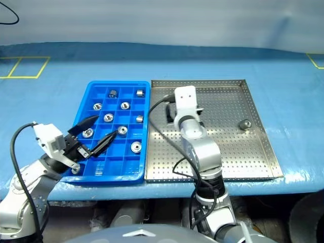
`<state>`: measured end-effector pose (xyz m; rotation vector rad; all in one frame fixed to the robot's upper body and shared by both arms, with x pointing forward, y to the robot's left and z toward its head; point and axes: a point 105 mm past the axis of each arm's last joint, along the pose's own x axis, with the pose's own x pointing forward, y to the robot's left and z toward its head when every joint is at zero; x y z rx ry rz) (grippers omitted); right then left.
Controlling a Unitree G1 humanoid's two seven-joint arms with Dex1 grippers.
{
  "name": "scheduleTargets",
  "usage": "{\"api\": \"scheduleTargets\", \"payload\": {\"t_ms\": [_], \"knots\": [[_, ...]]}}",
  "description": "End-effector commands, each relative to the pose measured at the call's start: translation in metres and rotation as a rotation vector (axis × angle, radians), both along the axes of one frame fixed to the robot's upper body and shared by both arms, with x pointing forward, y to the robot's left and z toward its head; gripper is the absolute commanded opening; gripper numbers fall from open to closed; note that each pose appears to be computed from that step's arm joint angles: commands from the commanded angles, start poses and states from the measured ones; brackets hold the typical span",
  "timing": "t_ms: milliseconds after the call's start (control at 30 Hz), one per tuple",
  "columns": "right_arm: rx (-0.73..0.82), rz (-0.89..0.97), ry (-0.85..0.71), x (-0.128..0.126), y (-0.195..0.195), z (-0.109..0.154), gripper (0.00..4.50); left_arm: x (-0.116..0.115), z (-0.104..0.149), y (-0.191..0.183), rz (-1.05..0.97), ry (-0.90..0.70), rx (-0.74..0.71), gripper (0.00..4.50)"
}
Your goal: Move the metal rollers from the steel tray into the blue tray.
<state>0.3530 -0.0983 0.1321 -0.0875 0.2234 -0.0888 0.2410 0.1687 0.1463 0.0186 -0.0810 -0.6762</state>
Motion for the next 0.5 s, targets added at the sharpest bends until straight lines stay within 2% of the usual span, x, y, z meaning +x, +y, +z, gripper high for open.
{"api": "scheduleTargets", "payload": {"t_ms": [33,167,333,500], "knots": [[-0.055,-0.308,-0.207,0.007,-0.030,0.026,4.47,0.004,0.004,-0.006,-0.036,-0.015,-0.005,4.50],[0.044,-0.562,-0.181,0.009,-0.052,0.008,4.47,0.007,0.004,-0.007,-0.051,-0.019,-0.013,4.50],[0.091,-0.841,-0.131,0.002,-0.079,-0.016,4.47,0.007,0.003,-0.013,-0.059,-0.022,-0.021,4.50],[0.127,-0.933,-0.084,0.001,-0.088,-0.032,4.47,0.007,0.004,-0.019,-0.070,-0.027,-0.039,4.50]]}}
